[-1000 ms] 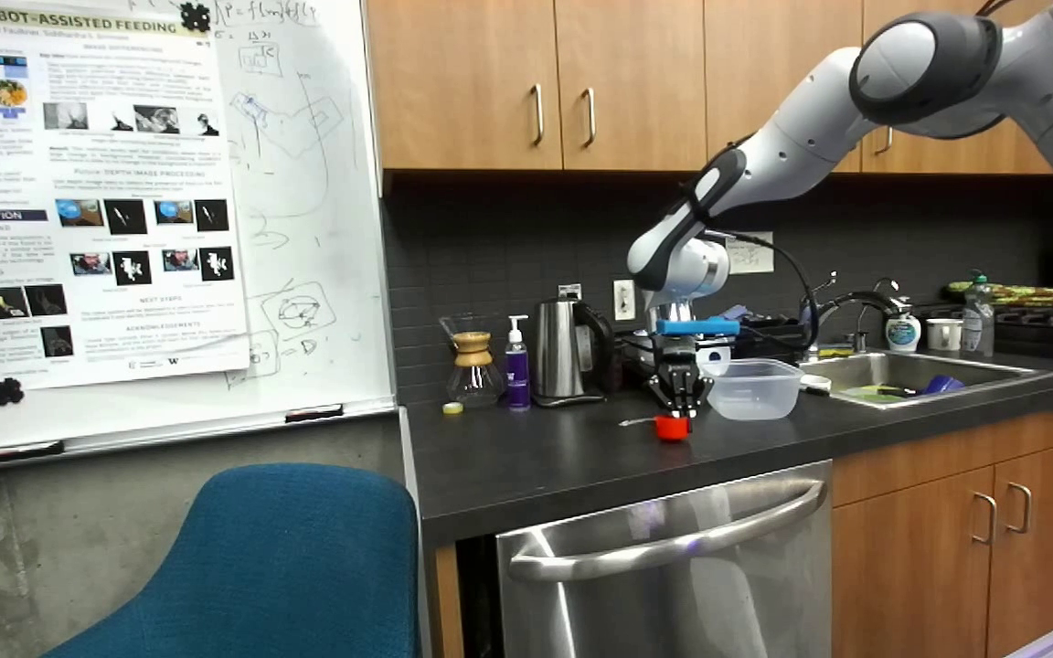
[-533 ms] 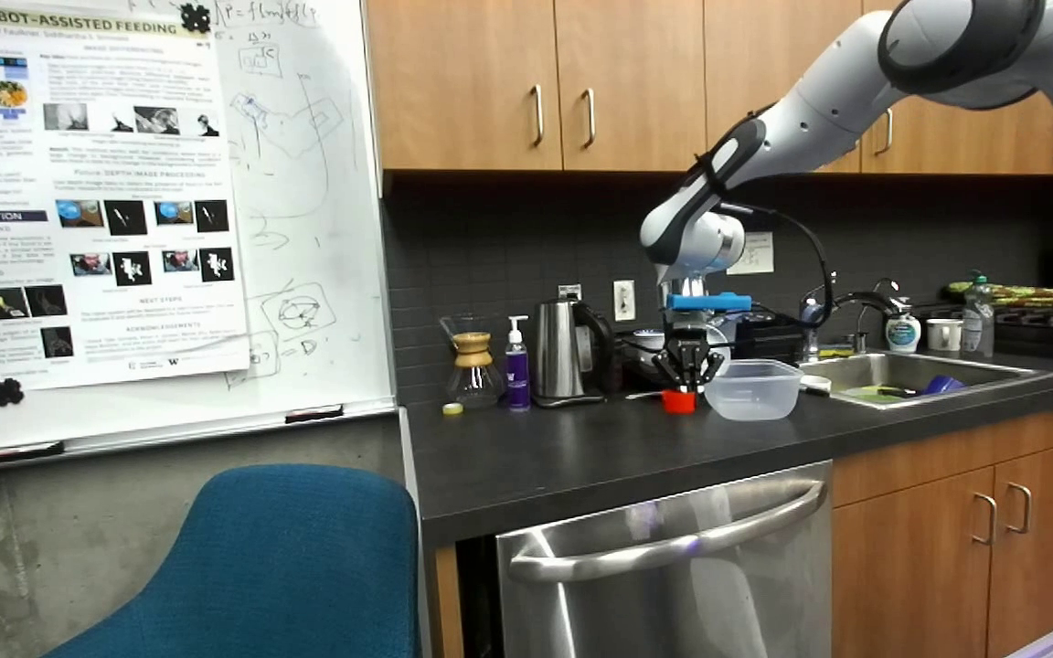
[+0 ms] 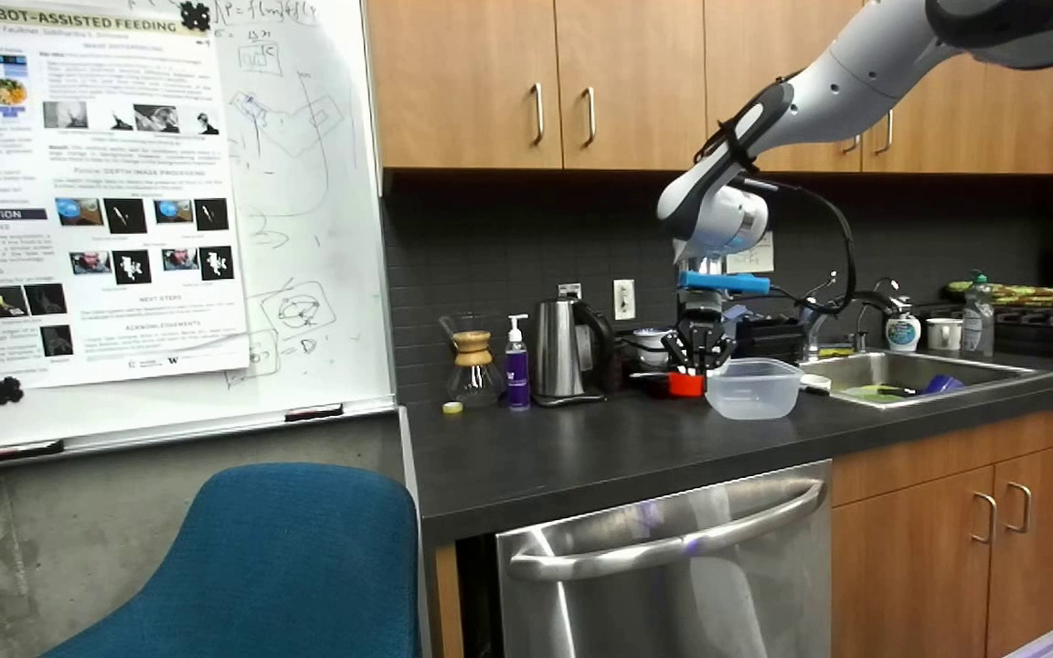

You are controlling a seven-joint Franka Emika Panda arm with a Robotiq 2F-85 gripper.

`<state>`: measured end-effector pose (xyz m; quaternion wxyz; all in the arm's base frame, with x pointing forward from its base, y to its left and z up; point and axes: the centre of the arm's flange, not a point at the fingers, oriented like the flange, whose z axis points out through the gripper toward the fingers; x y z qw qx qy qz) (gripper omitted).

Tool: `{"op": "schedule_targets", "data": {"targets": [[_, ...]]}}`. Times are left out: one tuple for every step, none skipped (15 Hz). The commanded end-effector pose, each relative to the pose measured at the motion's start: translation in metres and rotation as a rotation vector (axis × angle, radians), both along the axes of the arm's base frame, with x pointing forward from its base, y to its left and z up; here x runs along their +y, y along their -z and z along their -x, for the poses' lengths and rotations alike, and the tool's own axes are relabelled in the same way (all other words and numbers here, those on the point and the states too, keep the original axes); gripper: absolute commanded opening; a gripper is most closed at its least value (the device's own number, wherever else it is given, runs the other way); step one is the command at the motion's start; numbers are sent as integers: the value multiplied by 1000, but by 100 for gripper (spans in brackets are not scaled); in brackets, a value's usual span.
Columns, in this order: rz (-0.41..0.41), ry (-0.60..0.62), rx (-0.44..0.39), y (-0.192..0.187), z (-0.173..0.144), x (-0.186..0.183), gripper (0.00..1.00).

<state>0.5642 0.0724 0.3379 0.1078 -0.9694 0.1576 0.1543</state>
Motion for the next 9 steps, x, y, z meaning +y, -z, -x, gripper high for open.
{"op": "schedule_targets", "data": {"targets": [[-88,49,2,-5,26,-10,2],[-106,65,6,-5,28,-13,2],[-120,78,20,-6,30,-18,2],[-135,97,34,-8,32,-23,2],[-145,125,53,-9,33,-29,2],[-148,146,68,-10,34,-34,2],[-135,183,72,-12,37,-40,2],[-130,212,61,-13,39,-46,2],[-123,241,47,-15,39,-52,2]]}}
